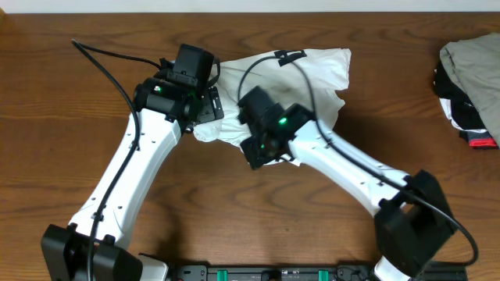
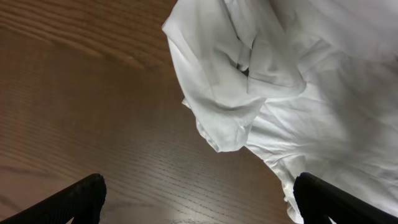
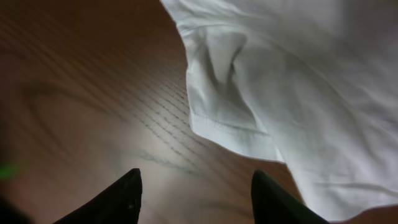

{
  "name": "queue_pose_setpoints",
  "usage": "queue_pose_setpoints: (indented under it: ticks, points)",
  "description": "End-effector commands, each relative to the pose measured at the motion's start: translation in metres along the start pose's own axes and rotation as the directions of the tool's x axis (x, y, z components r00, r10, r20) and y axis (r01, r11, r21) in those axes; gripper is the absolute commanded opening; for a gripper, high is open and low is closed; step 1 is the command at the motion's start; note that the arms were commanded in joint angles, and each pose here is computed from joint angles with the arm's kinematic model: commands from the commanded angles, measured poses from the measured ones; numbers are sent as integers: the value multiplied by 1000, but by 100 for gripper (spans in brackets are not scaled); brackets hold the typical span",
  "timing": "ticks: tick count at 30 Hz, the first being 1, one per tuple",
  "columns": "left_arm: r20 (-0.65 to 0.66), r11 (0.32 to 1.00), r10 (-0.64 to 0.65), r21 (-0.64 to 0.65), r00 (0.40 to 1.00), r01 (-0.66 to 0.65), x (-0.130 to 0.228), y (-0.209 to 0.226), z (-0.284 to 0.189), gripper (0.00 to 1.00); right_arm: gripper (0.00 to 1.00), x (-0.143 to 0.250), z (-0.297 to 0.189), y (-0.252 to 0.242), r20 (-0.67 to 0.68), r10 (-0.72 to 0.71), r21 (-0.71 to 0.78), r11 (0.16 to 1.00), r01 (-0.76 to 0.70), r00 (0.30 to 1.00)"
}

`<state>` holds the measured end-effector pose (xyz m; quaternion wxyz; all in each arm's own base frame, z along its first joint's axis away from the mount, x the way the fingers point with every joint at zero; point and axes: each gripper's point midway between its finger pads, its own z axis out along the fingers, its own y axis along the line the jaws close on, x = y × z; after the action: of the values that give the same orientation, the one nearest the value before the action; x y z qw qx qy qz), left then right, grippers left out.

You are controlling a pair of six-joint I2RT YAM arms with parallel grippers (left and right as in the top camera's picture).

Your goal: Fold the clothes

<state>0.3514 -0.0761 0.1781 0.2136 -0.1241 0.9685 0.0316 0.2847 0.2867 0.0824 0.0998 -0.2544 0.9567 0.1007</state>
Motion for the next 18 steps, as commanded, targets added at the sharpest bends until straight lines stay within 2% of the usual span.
queue_pose_setpoints:
  ticks: [1, 4, 10, 18]
  points:
    - [-16, 1000, 10, -16, 1000, -10, 4, 3, 5, 98, 52, 1, 15, -11, -8, -124, 134, 983, 124, 992]
    - [-16, 1000, 10, -16, 1000, -10, 4, 3, 5, 98, 52, -1, 31, -10, -19, -176, 178, 968, 177, 984]
    - [-15, 1000, 10, -20, 1000, -10, 4, 4, 5, 98, 52, 9, 59, -25, -92, -193, 280, 936, 211, 977]
    - [-14, 1000, 10, -19, 1000, -10, 4, 4, 5, 98, 50, 8, 77, -23, -98, -204, 275, 935, 224, 974]
